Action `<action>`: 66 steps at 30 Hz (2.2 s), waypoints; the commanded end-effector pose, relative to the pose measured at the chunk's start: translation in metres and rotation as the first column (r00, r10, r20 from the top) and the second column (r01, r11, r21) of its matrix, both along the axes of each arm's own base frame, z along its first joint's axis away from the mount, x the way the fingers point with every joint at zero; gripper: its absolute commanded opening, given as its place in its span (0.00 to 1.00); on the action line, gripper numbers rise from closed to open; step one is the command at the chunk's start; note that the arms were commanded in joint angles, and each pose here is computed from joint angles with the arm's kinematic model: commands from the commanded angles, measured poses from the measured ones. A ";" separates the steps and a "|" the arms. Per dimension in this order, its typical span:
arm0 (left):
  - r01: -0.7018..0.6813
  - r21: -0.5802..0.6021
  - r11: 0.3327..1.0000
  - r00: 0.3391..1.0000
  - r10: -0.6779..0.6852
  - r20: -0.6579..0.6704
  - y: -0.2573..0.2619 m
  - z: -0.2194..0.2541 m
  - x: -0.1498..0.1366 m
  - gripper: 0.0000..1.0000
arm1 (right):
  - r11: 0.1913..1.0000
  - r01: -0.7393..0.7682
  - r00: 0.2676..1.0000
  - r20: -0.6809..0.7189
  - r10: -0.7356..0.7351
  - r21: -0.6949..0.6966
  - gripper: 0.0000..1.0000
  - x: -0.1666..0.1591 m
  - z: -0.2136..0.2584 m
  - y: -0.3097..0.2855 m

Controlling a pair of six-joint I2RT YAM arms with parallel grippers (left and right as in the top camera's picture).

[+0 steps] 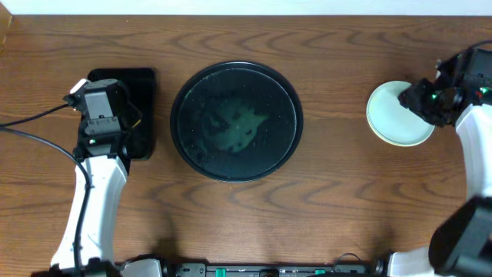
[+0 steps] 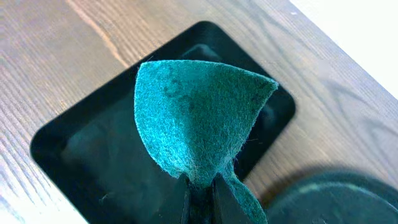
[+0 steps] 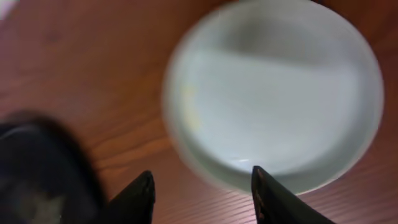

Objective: Clean dirty plates on tray and stack at the side
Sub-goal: 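Lower the plate onto the stack at right and open the right gripper, then drop the sponge into the rectangular tray and withdraw both grippers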

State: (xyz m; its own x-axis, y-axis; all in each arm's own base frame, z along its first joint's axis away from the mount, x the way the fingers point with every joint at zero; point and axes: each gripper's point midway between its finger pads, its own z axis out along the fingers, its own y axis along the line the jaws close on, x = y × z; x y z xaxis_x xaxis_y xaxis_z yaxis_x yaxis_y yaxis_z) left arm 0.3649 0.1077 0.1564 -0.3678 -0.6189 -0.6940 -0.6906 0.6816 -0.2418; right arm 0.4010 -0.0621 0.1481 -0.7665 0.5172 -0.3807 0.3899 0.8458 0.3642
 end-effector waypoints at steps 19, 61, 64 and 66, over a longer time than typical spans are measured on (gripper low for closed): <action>-0.037 -0.197 0.980 0.994 0.016 -0.107 0.038 -0.116 0.028 0.08 | 0.896 -0.380 0.903 0.118 0.413 -0.231 0.53 -0.064 0.084 0.183; 0.060 -0.116 0.991 0.951 -0.021 0.310 -0.017 0.117 -0.099 0.73 | 0.867 -0.407 0.834 0.272 0.481 -0.287 0.99 -0.217 0.162 0.141; 0.051 -0.143 0.988 0.970 -0.015 0.243 -0.023 0.103 -0.119 0.74 | 0.866 -0.409 0.835 0.266 0.482 -0.287 0.99 -0.229 0.161 0.135; 0.042 -0.165 0.985 0.982 -0.010 0.189 -0.027 0.092 -0.130 0.74 | 0.863 -0.414 0.840 0.245 0.485 -0.289 0.99 -0.235 0.157 0.131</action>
